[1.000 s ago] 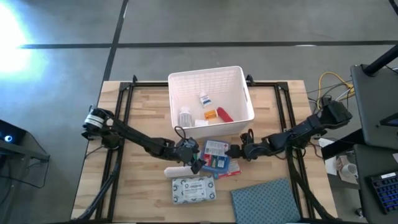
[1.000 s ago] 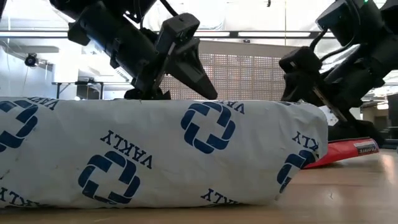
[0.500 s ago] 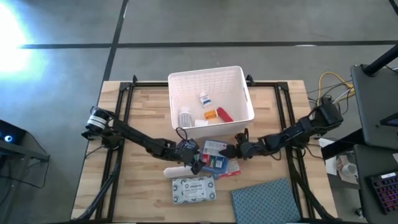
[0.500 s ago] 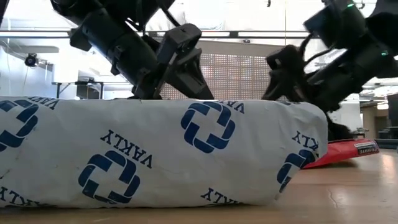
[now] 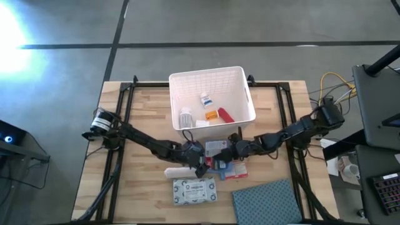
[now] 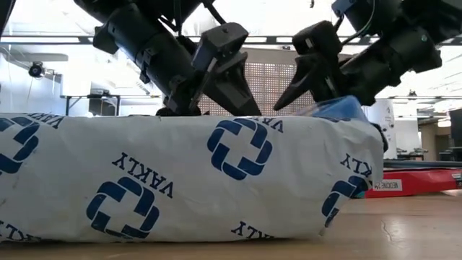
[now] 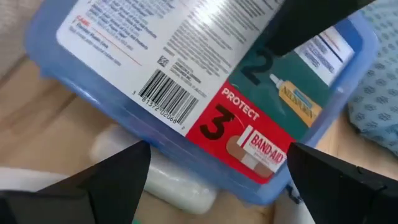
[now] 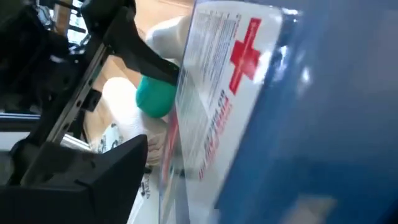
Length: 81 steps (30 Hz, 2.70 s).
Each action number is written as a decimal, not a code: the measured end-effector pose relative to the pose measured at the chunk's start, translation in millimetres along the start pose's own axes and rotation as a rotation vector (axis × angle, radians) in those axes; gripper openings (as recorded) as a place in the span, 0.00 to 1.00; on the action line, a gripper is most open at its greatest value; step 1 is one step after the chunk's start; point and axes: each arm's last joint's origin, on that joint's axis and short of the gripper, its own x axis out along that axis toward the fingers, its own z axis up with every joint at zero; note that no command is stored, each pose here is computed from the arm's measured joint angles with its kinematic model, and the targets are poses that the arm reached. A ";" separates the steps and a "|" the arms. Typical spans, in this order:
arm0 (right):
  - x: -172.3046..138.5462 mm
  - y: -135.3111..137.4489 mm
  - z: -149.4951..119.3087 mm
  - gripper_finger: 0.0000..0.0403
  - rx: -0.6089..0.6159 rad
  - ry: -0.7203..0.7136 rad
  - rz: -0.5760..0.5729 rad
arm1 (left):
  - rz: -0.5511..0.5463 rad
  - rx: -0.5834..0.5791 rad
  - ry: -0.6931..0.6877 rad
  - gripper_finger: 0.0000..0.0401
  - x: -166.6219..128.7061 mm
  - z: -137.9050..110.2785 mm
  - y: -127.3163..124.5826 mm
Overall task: Pick & place medical supplies in basket/bin
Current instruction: Put the blue first aid kit into the white bin, then put the white bandage into the white bin
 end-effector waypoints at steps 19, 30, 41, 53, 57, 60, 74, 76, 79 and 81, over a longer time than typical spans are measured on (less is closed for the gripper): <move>-31.5 21.7 9.7 0.37 -0.119 -0.011 -0.033 | 0.050 0.018 0.034 0.88 -21.6 32.2 -29.2; -87.8 62.3 12.4 0.39 -0.242 0.061 -0.011 | 0.136 0.120 -0.054 0.88 -82.2 93.3 -86.7; -175.5 134.9 61.0 0.41 -0.340 -0.357 0.177 | 0.336 0.205 -0.243 0.88 -202.4 121.0 -132.5; -149.6 123.5 194.5 0.42 -0.282 -0.322 -0.167 | 0.510 0.135 -0.117 0.88 -236.8 96.0 -101.6; -124.8 117.2 221.2 0.48 -0.322 -0.266 -0.285 | 0.565 0.016 -0.088 0.88 -227.8 84.3 -70.5; -114.0 119.6 228.9 0.57 -0.370 -0.233 -0.361 | 0.604 -0.122 -0.041 0.88 -223.5 70.4 -41.1; -144.8 165.1 194.4 0.90 -0.695 -0.172 -0.275 | 0.096 -0.028 0.019 0.88 -150.5 -13.2 29.6; -155.6 171.1 178.3 0.90 -0.762 -0.161 -0.271 | 0.058 0.077 0.034 0.88 -145.4 -22.9 32.2; -169.2 177.2 150.9 0.90 -0.858 -0.139 -0.291 | 0.010 0.204 0.050 0.88 -143.8 -29.6 28.9; -177.7 179.6 134.2 0.90 -0.902 -0.143 -0.318 | 0.004 0.272 0.067 0.88 -144.0 -30.9 25.0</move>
